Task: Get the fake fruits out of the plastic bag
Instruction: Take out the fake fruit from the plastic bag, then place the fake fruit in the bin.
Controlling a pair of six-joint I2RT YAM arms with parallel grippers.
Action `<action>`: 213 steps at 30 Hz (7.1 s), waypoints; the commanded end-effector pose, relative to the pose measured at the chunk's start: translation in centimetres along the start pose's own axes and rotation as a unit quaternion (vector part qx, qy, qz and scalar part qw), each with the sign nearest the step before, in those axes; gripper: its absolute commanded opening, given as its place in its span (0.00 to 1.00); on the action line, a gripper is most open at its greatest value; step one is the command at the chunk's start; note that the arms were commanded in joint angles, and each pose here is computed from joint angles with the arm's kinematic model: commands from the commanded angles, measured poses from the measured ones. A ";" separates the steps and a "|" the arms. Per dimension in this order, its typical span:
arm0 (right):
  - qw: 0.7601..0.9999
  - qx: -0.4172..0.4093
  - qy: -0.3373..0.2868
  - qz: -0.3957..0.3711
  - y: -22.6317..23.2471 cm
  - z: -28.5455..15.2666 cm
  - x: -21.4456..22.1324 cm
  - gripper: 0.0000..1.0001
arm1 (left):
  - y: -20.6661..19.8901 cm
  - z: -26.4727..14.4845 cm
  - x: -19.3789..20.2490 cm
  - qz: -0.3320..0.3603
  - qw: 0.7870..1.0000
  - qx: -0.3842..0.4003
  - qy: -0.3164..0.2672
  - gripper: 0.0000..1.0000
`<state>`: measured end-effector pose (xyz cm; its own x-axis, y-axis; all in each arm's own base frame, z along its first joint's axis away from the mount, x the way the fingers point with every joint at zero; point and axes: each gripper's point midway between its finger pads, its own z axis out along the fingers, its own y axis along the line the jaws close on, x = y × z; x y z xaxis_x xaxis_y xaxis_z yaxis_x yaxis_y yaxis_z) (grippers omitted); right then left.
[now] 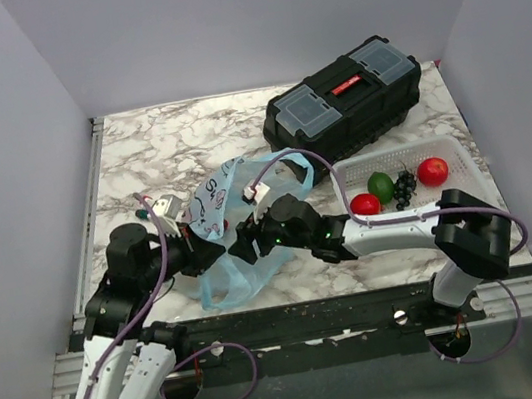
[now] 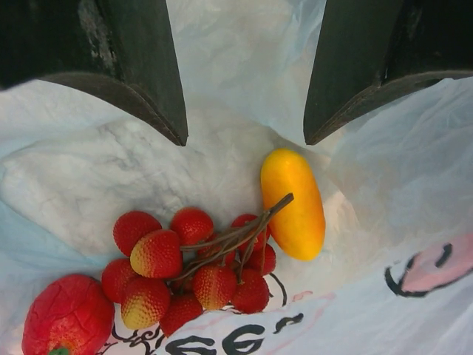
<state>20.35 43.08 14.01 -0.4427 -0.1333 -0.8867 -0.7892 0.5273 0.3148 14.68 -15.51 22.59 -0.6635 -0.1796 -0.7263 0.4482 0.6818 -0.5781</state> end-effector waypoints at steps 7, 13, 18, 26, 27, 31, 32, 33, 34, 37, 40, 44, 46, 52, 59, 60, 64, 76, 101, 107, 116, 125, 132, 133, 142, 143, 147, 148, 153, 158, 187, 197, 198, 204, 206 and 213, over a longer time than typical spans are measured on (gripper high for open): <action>1.000 -0.003 -0.026 -0.004 -0.2 1.6 -0.4 0.73 | -4.6 0.2 -1.3 -0.043 0.993 0.107 0.020 0.00; 1.000 -0.028 -0.002 -0.012 0.4 2.3 1.0 0.77 | -3.5 -1.2 1.1 -0.059 0.995 0.082 0.010 0.00; 0.999 -0.051 -0.005 -0.009 1.0 3.6 1.7 0.90 | -0.3 -2.1 1.7 -0.064 0.998 -0.021 0.001 0.00; 0.990 -0.138 -0.005 -0.007 4.0 5.6 2.2 1.00 | 1.1 -2.6 0.7 -0.023 0.997 -0.073 -0.001 0.00; 0.989 -0.145 -0.004 -0.006 4.2 5.9 2.4 0.99 | 1.3 -2.6 0.6 -0.019 0.997 -0.075 0.001 0.00; 0.985 -0.174 -0.001 0.002 5.3 6.7 2.7 0.81 | 0.6 -2.1 0.8 -0.006 0.999 -0.045 0.001 0.00; 0.984 -0.179 0.003 0.005 5.4 7.0 3.0 0.79 | 0.4 -2.0 0.7 0.000 0.999 -0.035 -0.002 0.00; 0.983 -0.183 0.004 0.008 5.5 7.2 3.1 0.78 | 0.2 -2.1 0.6 0.007 1.000 -0.029 -0.007 0.00; 0.982 -0.187 0.007 0.012 5.6 7.5 3.3 0.76 | -0.1 -2.2 0.6 0.014 1.000 -0.021 -0.010 0.00; 0.981 -0.193 0.009 0.021 5.9 8.1 3.7 0.68 | -0.9 -2.4 0.5 0.032 0.999 0.006 -0.023 0.00; 0.980 -0.197 0.009 0.022 6.1 8.5 4.0 0.67 | -1.5 -2.7 0.5 0.045 0.998 0.023 -0.035 0.00; 0.982 -0.188 0.016 0.006 6.1 9.3 4.9 0.75 | -1.5 -2.7 0.6 0.045 0.998 0.026 -0.033 0.00; 0.983 -0.181 0.020 0.001 5.9 9.9 5.6 0.79 | -1.5 -2.6 0.7 0.042 0.998 0.025 -0.029 0.00; 0.985 -0.165 0.042 -0.024 5.7 11.4 7.8 0.89 | -1.4 -2.5 0.7 0.042 0.998 0.023 -0.029 0.00; 0.993 -0.071 0.086 -0.038 1.7 12.9 12.7 0.86 | -1.1 -2.6 0.6 0.043 0.998 0.014 -0.035 0.00; 0.993 -0.061 0.089 -0.038 1.3 12.9 13.1 0.81 | -1.1 -2.6 0.6 0.044 0.998 0.015 -0.037 0.00; 0.995 -0.037 0.081 -0.033 0.3 12.2 13.3 0.66 | -1.1 -2.7 0.5 0.046 0.998 0.013 -0.039 0.00; 0.999 0.003 0.029 -0.014 -0.4 9.0 9.7 0.18 | 0.5 -3.2 -0.3 0.029 0.996 -0.040 -0.068 0.00; 0.993 0.053 -0.102 0.016 -1.2 -3.4 0.7 0.01 | 2.6 -2.8 -0.5 -0.004 0.993 -0.097 -0.067 0.00; 0.990 0.056 -0.131 0.019 -0.8 -5.7 -2.1 0.01 | 2.7 -2.5 -0.5 -0.007 0.993 -0.100 -0.060 0.00; 0.989 0.026 -0.142 0.017 0.6 -9.0 -4.2 0.01 | 2.9 -2.5 -0.5 -0.012 0.993 -0.106 -0.059 0.00; 0.985 0.021 -0.169 0.011 1.5 -12.4 -7.9 0.01 | 2.7 -2.8 -0.6 -0.008 0.992 -0.102 -0.069 0.00; 0.964 0.165 -0.208 0.024 -3.0 -16.6 -11.1 0.01 | 2.4 -2.8 -0.6 -0.001 0.993 -0.091 -0.071 0.00; 0.960 0.189 -0.207 0.022 -3.8 -17.4 -11.2 0.01 | 2.3 -2.7 -0.6 -0.002 0.994 -0.089 -0.069 0.00; 0.890 0.395 -0.223 0.037 -11.5 -25.3 -11.2 0.01 | 2.7 -2.2 -0.3 -0.010 0.994 -0.098 -0.049 0.00; 0.882 0.412 -0.224 0.044 -12.5 -26.0 -11.2 0.01 | 2.8 -2.1 -0.2 -0.012 0.994 -0.100 -0.048 0.00; 0.858 0.461 -0.207 0.096 -16.9 -27.9 -10.5 0.01 | 2.9 -2.2 -0.3 -0.012 0.993 -0.102 -0.052 0.00; 0.850 0.474 -0.204 0.108 -18.0 -28.5 -10.1 0.01 | 2.9 -2.2 -0.3 -0.013 0.993 -0.103 -0.052 0.00; 0.803 0.534 -0.203 0.170 -20.4 -30.9 -7.6 0.01 | 2.9 -2.4 -0.4 -0.012 0.993 -0.104 -0.057 0.00; 0.743 0.581 -0.226 0.245 -22.0 -33.8 -4.5 0.01 | 2.9 -2.3 -0.3 -0.012 0.993 -0.103 -0.054 0.00; 0.650 0.564 -0.120 0.494 -30.1 -32.2 12.3 0.01 | 2.4 -2.5 -0.3 -0.003 0.994 -0.089 -0.057 0.00; 0.659 0.575 -0.164 0.456 -29.7 -34.5 8.5 0.01 | 2.6 -2.3 -0.3 -0.008 0.994 -0.094 -0.053 0.00; 0.658 0.578 -0.168 0.452 -29.6 -34.8 8.3 0.01 | 2.6 -2.4 -0.2 -0.008 0.994 -0.094 -0.052 0.00; 0.672 0.574 -0.162 0.438 -30.2 -34.2 8.5 0.02 | 2.3 -2.8 -0.5 -0.002 0.994 -0.090 -0.067 0.00; 0.675 0.573 -0.146 0.442 -30.6 -33.8 8.5 0.12 | 2.3 -2.8 -0.5 0.000 0.994 -0.089 -0.068 0.00; 0.704 0.554 -0.146 0.420 -30.6 -33.3 6.7 0.67 | 1.9 -2.9 -0.4 0.008 0.995 -0.078 -0.068 0.00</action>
<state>25.82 -2.10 6.82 -0.3385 0.7425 -0.5780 0.6633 0.6240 0.4131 14.52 -11.91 22.57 -0.5782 -0.2703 -0.7698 0.3171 0.7949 -0.5173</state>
